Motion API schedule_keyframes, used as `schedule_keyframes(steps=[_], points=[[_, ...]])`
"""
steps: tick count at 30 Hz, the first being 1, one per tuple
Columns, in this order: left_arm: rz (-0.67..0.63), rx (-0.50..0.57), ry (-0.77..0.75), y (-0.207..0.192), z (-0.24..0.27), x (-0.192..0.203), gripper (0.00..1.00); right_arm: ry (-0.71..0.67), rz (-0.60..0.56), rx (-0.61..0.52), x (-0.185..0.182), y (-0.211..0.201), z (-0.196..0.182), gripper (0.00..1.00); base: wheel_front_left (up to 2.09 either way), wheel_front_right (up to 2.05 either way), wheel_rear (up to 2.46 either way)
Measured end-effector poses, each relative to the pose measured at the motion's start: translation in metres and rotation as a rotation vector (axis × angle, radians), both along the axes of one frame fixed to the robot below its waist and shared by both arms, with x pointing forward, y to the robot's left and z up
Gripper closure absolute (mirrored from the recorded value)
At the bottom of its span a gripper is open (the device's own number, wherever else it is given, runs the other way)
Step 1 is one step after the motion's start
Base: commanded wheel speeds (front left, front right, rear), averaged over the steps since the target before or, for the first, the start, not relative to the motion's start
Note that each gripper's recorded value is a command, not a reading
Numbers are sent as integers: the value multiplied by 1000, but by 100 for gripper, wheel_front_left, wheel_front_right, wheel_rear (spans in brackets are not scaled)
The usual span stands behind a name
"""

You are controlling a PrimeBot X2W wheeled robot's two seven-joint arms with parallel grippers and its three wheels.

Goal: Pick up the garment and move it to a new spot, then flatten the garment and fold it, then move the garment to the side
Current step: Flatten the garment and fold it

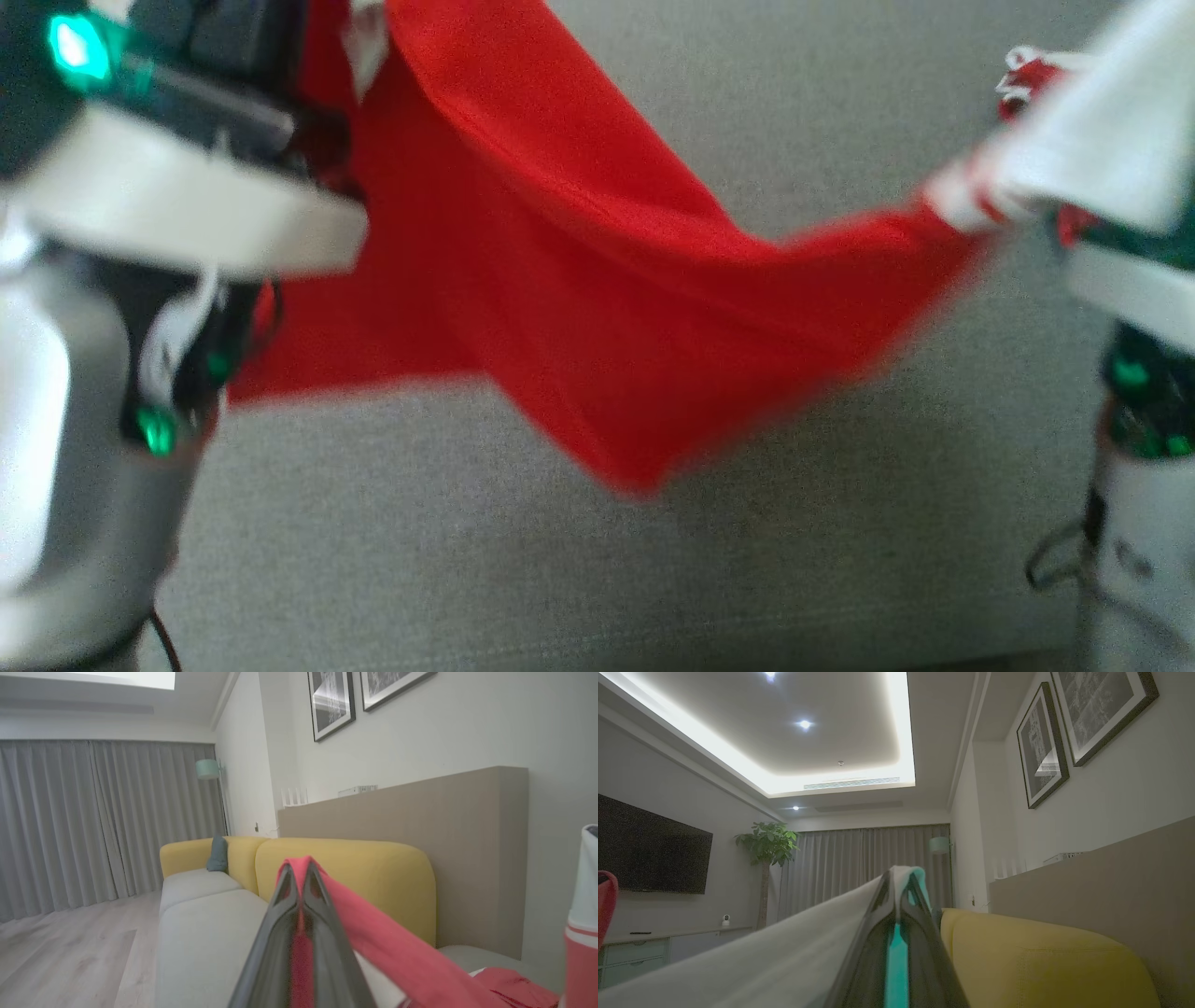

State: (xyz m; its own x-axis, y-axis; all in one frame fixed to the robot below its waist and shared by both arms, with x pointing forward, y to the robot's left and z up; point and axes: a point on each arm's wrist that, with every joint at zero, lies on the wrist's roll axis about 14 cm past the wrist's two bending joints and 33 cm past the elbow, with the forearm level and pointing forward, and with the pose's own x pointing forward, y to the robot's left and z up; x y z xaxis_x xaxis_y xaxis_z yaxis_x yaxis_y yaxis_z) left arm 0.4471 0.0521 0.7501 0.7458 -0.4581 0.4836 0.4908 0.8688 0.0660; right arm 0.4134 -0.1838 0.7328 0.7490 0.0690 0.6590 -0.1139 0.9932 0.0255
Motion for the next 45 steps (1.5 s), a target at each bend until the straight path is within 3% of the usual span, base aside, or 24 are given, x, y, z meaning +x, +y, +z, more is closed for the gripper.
schedule_keyframes(steps=[6, 7, 12, 18, 21, 25, 30, 34, 37, 45], points=[[61, 82, 118, 5, -33, 75, 100, 146, 47, -43, 79, 19, -30, 100, 0, 0, 0], [97, 106, 136, 9, -36, 103, 100, 147, 42, -76, 106, 22, -28, 100, 0, 0, 0], [194, 115, 91, 19, -21, 163, 100, 92, 9, -150, 167, 27, 5, 100, 0, 0, 0], [249, 17, -44, 17, 30, 190, 100, 8, -120, -193, 193, 2, 64, 100, 0, 0, 0], [261, -12, -44, 18, 29, 206, 100, -5, -124, -203, 203, 3, 73, 100, 0, 0, 0], [260, 8, 84, 19, -36, 236, 100, 55, -52, -219, 222, 23, 36, 100, 0, 0, 0], [226, 92, 303, 19, -155, 253, 100, 247, 7, -212, 236, 28, -63, 100, 0, 0, 0], [197, 80, 410, 16, -216, 252, 100, 374, 31, -194, 230, 25, -131, 100, 0, 0, 0], [189, 56, 439, 18, -234, 249, 100, 397, 42, -147, 220, 21, -149, 100, 0, 0, 0], [168, -1, 417, 26, -225, 231, 100, 367, 90, -73, 186, 29, -152, 100, 0, 0, 0]])
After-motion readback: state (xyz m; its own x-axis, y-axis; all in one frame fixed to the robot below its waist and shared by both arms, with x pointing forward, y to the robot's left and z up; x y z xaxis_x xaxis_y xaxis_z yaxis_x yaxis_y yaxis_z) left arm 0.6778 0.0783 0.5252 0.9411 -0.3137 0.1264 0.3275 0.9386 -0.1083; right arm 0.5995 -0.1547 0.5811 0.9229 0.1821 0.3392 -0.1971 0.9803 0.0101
